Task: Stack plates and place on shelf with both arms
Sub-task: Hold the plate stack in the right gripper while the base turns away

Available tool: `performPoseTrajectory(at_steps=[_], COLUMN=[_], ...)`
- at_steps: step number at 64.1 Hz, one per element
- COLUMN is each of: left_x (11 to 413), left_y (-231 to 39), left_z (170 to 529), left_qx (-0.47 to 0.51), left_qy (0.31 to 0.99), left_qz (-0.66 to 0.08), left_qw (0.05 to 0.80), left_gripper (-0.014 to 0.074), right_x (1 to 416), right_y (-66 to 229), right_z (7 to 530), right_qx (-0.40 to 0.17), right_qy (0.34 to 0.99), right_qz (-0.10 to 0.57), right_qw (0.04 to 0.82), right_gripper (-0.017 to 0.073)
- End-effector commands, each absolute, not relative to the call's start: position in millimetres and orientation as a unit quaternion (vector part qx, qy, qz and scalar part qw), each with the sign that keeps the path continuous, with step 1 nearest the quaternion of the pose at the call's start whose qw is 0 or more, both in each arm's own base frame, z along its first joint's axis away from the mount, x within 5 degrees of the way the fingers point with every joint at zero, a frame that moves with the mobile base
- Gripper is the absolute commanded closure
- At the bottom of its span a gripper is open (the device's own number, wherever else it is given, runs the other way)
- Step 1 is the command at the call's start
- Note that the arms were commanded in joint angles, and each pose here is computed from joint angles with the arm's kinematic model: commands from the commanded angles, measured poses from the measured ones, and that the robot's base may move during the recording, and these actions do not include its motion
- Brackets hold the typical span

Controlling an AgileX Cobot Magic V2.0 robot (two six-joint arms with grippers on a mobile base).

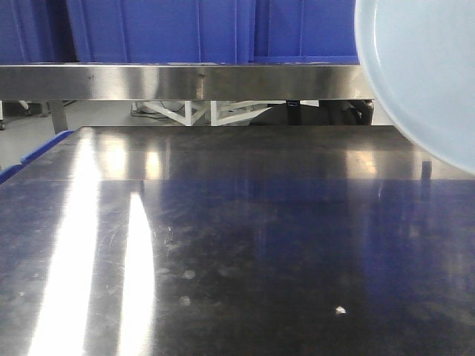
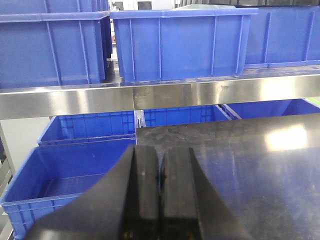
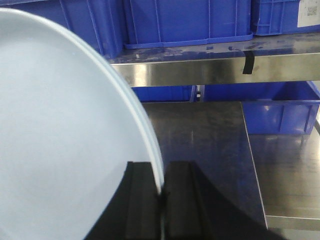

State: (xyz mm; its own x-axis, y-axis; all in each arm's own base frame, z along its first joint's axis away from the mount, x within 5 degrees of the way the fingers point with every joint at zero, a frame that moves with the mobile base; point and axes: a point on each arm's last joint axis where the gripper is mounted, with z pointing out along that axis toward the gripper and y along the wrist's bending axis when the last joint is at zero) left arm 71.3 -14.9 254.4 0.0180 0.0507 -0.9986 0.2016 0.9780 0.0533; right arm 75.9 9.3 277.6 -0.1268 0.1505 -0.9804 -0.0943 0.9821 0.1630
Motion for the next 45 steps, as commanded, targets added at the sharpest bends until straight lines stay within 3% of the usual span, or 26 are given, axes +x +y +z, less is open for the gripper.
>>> performPoseTrajectory(at_steps=[1,45], left_x=[71.5,71.5], left_y=[-13.1,-13.1], left_z=[271.3,271.3], left_qx=[0.078,0.078], left_qy=[0.664,0.664], left_qz=[-0.049,-0.049], left_qw=[0.742,0.742], left_gripper=[0.0513,0.0513], right_x=[75.3,75.3], right_y=[7.8,7.8], right_z=[296.4,296.4], right_qx=[0.024,0.024], right_qy=[0.703,0.703], right_qz=[0.094,0.094], right_qw=[0.704,0.704], right_gripper=[0.0519,0.0519])
